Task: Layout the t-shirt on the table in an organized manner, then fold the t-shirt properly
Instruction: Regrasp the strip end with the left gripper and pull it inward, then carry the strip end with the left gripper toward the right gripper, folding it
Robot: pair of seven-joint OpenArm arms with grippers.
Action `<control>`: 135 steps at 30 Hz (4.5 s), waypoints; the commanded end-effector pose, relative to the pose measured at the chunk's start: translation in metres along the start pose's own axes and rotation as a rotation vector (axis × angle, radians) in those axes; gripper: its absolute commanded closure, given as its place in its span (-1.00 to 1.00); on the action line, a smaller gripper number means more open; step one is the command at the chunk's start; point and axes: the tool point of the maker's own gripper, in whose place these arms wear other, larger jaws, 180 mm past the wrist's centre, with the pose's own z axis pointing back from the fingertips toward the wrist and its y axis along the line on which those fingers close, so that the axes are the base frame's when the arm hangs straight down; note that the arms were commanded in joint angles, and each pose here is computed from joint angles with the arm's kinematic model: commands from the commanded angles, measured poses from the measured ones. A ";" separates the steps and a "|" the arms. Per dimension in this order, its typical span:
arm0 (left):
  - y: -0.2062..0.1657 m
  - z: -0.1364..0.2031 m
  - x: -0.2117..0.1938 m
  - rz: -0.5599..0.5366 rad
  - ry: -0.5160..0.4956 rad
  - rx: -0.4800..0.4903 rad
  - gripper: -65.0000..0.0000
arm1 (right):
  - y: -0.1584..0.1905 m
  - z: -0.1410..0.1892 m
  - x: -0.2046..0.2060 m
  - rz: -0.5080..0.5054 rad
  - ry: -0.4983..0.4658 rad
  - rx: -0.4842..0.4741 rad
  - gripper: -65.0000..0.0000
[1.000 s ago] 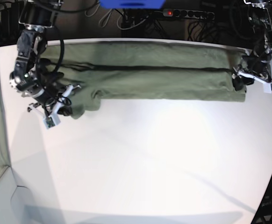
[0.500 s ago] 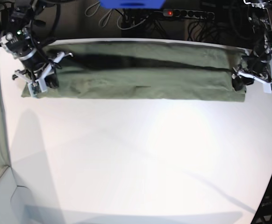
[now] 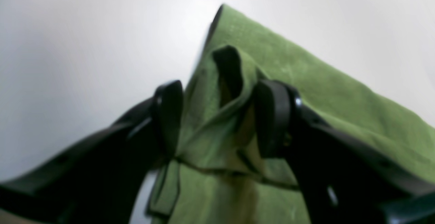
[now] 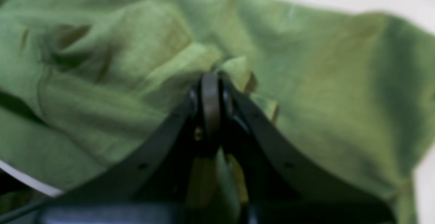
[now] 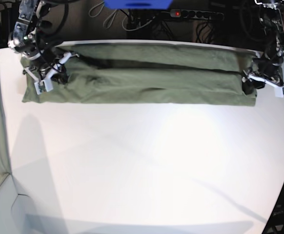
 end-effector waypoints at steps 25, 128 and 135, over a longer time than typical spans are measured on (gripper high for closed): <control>0.009 0.011 -0.032 -0.009 0.123 0.024 -1.00 | -0.004 -0.005 -0.007 -0.022 -0.006 0.009 1.00; -0.338 0.006 -0.072 -0.488 0.059 -0.200 1.00 | 0.020 -0.021 0.016 0.024 -0.037 0.081 1.00; -0.355 0.002 -0.091 -0.468 0.114 -0.248 1.00 | 0.020 -0.021 0.016 0.026 -0.037 0.081 1.00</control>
